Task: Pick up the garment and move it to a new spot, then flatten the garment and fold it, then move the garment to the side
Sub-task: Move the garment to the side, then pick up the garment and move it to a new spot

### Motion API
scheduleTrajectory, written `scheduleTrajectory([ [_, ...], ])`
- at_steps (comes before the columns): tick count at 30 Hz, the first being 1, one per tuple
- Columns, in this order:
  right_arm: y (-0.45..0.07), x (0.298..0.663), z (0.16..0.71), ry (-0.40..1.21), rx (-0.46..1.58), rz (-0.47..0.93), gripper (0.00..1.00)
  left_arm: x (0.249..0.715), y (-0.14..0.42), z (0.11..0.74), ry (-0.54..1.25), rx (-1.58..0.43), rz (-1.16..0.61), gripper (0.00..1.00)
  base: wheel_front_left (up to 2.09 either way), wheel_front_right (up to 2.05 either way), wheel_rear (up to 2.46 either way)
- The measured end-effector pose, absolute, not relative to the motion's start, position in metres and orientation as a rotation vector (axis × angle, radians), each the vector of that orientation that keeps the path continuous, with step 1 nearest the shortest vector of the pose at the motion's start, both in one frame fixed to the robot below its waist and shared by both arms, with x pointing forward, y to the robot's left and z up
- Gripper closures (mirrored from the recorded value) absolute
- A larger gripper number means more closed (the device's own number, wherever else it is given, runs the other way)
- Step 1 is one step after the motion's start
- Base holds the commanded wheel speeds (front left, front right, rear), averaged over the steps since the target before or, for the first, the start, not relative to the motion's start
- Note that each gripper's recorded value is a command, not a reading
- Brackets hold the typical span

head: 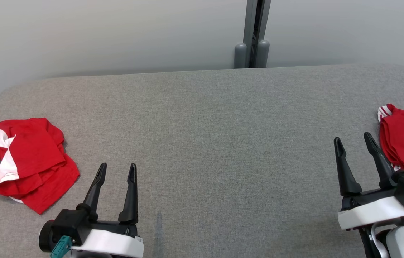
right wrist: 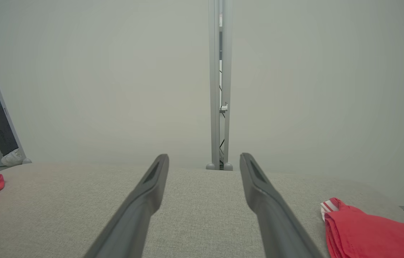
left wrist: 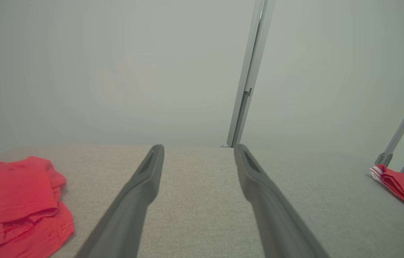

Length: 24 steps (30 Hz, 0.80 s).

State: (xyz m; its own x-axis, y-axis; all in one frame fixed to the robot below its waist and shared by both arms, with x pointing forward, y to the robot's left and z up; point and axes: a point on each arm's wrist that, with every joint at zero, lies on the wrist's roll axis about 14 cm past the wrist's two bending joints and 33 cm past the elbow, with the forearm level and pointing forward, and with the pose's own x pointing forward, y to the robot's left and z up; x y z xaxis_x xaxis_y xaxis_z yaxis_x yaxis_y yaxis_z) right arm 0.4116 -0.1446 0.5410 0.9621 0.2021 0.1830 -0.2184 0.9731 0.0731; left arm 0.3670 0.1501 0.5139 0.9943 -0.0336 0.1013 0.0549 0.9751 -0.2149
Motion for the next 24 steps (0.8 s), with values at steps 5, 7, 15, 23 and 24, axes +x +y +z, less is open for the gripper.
scheduleTrajectory([
  [5, -0.1434, 0.4115, 0.5391, -0.171, 0.099, 0.209, 0.00, 0.3678, 0.1495, 0.5120, -0.091, -0.219, -0.044, 0.00, 0.00, 0.00, 0.00],
  [7, -0.1430, 0.4113, 0.5385, -0.169, 0.101, 0.209, 0.00, 0.3682, 0.1493, 0.5118, -0.091, -0.219, -0.044, 0.00, 0.00, 0.00, 0.00],
  [15, -0.1395, 0.4105, 0.5357, -0.160, 0.102, 0.219, 0.00, 0.3687, 0.1511, 0.5130, -0.094, -0.226, -0.037, 0.00, 0.00, 0.00, 0.00],
  [23, -0.1365, 0.4111, 0.5327, -0.150, 0.111, 0.228, 0.00, 0.3687, 0.1512, 0.5117, -0.090, -0.226, -0.036, 0.00, 0.00, 0.00, 0.00],
  [24, -0.1366, 0.4113, 0.5323, -0.149, 0.111, 0.228, 0.00, 0.3688, 0.1511, 0.5113, -0.089, -0.226, -0.036, 0.00, 0.00, 0.00, 0.00],
])
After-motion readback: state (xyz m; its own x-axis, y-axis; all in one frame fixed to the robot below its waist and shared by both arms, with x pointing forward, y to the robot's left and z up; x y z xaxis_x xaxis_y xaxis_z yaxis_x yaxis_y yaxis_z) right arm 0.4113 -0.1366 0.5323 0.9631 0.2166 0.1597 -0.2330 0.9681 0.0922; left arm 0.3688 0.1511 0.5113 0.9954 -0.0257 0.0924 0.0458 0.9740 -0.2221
